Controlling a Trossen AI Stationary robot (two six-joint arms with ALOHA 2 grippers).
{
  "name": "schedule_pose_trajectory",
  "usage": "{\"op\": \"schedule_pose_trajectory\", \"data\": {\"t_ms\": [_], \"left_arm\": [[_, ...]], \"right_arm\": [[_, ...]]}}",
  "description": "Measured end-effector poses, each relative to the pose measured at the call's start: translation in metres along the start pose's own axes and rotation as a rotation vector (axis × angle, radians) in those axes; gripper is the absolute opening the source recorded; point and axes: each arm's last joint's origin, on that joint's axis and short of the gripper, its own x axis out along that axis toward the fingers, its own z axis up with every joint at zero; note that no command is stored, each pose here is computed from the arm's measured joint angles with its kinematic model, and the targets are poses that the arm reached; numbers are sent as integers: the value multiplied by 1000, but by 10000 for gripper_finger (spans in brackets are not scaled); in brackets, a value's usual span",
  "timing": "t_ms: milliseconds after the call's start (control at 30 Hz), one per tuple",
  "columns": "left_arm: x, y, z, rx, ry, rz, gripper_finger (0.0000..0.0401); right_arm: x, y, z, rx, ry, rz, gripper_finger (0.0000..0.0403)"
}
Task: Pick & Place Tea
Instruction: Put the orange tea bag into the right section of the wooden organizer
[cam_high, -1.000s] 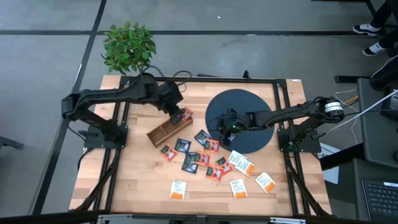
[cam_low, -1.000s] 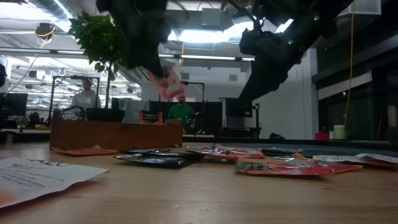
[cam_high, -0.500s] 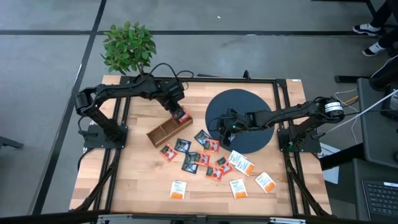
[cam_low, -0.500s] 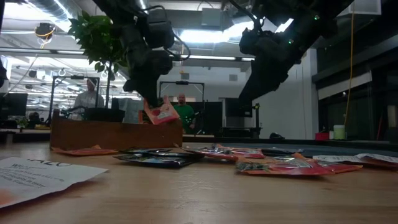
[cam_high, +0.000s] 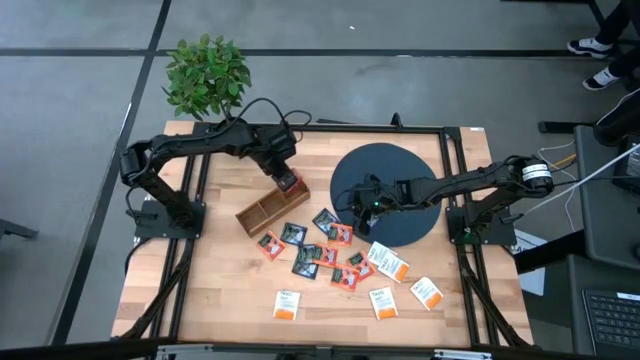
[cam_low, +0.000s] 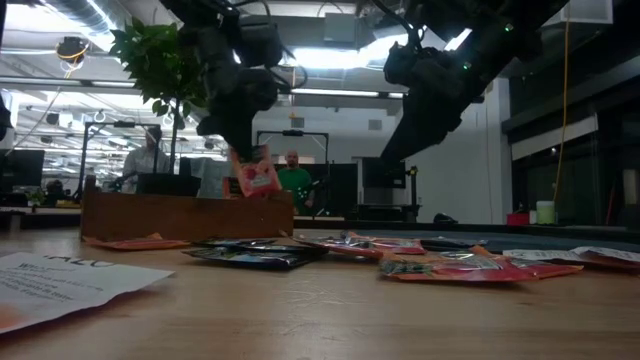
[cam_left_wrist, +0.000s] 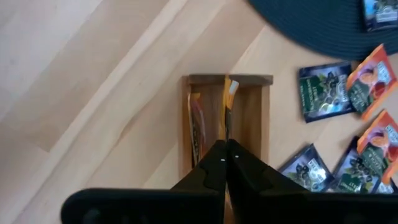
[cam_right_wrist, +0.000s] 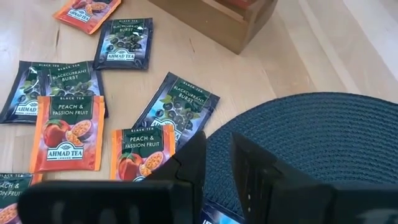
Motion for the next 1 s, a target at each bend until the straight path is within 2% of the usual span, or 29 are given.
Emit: {"op": "schedule_pose_trajectory", "data": {"t_ms": [333,500,733,1000], "left_arm": [[2,-9,-6,5,34,8,2],[13,-11,-6,17,48,71,2],[31,-15,-7,33,105,85,3],[31,-15,-7,41,105,85,3]], "right_arm": [[0,0,1,-21,-10,2,78],[0,0,2,-19,-25,5,78],[0,0,2,-18,-24,5,78],[0,1,3,-16,-26,5,78]]}}
